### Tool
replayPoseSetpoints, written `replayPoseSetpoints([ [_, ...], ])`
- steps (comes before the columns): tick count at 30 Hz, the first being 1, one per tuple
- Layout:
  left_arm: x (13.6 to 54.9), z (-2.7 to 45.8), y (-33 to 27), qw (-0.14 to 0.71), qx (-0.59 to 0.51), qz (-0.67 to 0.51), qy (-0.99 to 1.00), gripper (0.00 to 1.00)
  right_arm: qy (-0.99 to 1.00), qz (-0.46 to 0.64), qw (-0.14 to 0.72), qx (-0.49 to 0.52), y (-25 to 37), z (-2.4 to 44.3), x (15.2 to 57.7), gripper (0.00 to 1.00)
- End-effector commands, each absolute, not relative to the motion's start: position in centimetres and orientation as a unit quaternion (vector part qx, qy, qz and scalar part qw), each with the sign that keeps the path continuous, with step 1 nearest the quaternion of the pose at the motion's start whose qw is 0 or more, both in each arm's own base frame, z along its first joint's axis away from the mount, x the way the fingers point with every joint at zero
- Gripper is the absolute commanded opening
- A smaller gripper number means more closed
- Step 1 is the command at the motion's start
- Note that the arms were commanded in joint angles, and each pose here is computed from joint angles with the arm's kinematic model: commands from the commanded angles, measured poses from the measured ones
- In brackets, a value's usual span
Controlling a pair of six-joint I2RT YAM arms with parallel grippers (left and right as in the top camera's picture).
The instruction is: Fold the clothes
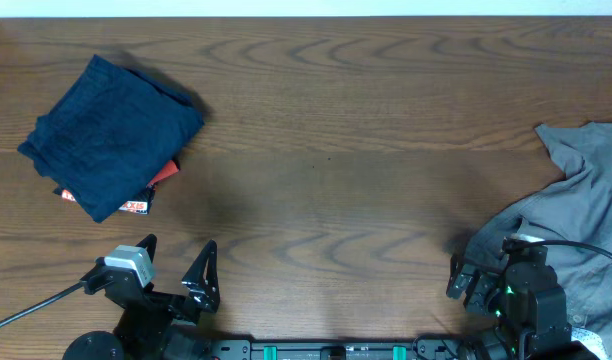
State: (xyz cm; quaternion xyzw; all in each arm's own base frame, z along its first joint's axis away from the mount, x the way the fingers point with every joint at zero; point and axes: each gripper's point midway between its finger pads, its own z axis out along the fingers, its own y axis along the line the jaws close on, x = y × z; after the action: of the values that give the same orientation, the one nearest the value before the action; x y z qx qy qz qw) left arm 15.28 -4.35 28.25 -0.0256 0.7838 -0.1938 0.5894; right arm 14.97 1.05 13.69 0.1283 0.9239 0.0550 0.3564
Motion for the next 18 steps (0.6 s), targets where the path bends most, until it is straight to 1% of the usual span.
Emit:
replayPoseSetpoints([
  [1,15.4,27.9,-4.2,0.587,-0.033,-0.192,0.785,0.98,0.92,0.049,0.364,0.135,0.7,13.7,15.0,0.99],
  [5,15.4,27.9,-4.2,0.587,-0.033,-0.192,0.785,0.98,0.901,0.047,0.404,0.149,0.0,14.8,15.4,0.99],
  [7,15.4,27.9,-4.2,0.588,-0.033,-0.192,0.785,0.98,0.884,0.046,0.45,0.117,0.2,16.0,16.7,0.99],
  [12,15.4,27.9,-4.2,0.588,-0.033,-0.192,0.785,0.98,0.816,0.058,0.575,-0.014,2.4,18.7,20.3,0.99],
  [18,15.4,27.9,-4.2,0.588,-0.033,-0.192,0.785,0.98,0.728,0.042,0.685,-0.019,1.9,20.0,23.2,0.99],
])
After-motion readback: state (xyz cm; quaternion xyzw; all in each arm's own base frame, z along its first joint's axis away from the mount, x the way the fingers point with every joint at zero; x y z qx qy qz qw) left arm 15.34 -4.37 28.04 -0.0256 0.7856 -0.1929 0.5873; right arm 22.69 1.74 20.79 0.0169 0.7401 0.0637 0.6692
